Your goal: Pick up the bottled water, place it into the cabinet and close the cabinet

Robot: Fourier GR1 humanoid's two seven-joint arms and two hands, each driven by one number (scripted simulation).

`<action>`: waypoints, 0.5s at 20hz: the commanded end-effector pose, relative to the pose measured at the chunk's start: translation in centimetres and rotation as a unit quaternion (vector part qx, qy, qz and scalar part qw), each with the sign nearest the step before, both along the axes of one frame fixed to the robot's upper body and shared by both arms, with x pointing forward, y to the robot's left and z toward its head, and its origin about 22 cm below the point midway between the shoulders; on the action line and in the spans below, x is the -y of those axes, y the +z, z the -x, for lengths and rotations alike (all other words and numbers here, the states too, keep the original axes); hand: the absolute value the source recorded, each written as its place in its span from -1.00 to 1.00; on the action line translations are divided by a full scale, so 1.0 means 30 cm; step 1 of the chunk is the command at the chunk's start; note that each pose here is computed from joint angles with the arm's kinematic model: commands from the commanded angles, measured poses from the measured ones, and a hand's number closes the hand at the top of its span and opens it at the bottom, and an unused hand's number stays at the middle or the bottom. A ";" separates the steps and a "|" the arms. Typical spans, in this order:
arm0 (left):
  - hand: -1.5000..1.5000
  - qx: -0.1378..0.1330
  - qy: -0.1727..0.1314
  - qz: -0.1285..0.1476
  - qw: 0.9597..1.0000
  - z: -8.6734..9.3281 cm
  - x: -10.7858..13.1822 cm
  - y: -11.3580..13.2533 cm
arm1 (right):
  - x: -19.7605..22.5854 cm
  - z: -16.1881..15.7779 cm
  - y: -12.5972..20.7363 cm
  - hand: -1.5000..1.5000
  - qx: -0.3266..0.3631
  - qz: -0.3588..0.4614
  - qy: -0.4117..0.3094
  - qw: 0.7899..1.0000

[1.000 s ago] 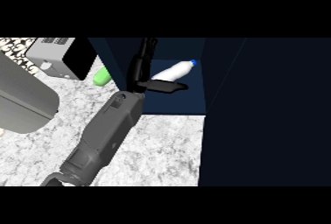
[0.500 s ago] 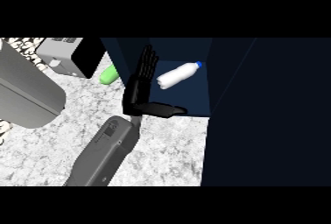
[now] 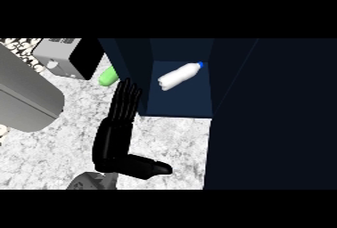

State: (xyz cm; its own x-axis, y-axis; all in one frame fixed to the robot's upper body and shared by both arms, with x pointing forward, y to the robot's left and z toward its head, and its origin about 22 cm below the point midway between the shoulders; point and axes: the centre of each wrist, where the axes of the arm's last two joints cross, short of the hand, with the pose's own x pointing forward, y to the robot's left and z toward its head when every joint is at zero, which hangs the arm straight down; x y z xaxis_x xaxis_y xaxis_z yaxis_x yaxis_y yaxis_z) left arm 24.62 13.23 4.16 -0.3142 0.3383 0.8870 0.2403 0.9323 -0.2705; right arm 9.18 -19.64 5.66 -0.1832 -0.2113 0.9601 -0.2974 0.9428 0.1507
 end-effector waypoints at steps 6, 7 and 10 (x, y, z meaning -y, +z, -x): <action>-1.00 0.018 0.030 0.017 0.999 0.284 -0.144 0.113 | -0.031 0.022 0.050 1.00 0.005 0.089 0.153 0.984; -1.00 0.012 0.045 0.014 0.999 0.302 -0.173 0.102 | -0.003 0.027 0.070 1.00 -0.002 0.090 0.160 0.983; -1.00 0.018 0.061 0.010 0.998 0.386 -0.215 0.120 | -0.090 0.054 0.071 1.00 -0.002 0.078 0.198 0.977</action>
